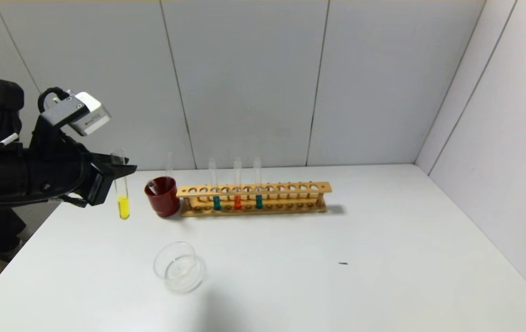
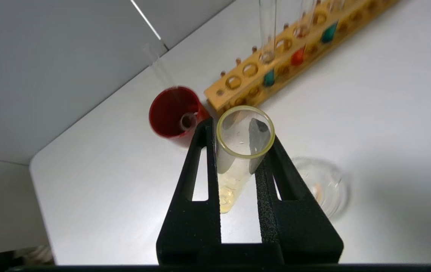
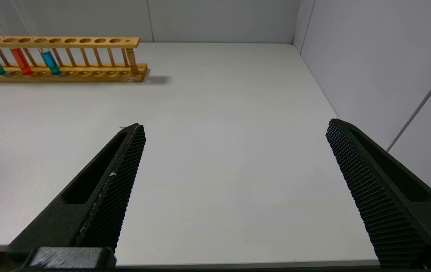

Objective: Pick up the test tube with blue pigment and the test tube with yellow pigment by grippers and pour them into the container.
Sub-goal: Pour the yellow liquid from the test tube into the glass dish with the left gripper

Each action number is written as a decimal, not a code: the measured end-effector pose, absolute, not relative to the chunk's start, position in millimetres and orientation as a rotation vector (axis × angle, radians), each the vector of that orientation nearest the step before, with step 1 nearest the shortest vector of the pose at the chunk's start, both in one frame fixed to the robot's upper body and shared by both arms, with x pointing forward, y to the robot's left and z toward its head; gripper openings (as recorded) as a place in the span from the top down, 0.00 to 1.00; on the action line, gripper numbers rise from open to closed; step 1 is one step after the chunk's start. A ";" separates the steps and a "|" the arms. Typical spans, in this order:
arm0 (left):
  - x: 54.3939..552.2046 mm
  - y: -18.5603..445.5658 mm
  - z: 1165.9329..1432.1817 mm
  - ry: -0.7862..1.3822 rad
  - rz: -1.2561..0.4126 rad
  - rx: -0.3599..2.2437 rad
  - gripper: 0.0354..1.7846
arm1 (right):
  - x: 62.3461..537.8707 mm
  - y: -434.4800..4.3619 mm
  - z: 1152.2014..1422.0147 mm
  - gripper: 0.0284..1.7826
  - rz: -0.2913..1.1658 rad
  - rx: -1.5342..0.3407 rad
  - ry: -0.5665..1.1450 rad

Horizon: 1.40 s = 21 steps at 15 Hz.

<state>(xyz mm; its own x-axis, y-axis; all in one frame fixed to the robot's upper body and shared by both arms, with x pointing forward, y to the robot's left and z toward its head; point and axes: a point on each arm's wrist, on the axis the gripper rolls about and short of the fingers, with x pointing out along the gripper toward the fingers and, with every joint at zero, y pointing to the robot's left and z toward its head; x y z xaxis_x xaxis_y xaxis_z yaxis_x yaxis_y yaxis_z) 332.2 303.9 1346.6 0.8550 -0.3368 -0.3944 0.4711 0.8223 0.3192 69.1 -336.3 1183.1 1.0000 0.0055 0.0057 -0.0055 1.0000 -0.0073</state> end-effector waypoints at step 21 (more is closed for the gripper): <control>344.5 325.2 1254.9 0.093 -0.586 1.036 0.84 | 69.1 -336.3 1183.1 0.02 0.006 -0.007 -0.006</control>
<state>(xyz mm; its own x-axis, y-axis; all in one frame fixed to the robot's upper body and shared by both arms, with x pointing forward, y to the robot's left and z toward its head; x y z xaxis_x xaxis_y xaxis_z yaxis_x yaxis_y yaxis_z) 344.5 325.2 1254.9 0.8438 -0.4141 -0.3415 0.4992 0.3719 0.7826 69.1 -336.3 1183.1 1.0000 0.0055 0.0057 -0.0055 1.0000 -0.0073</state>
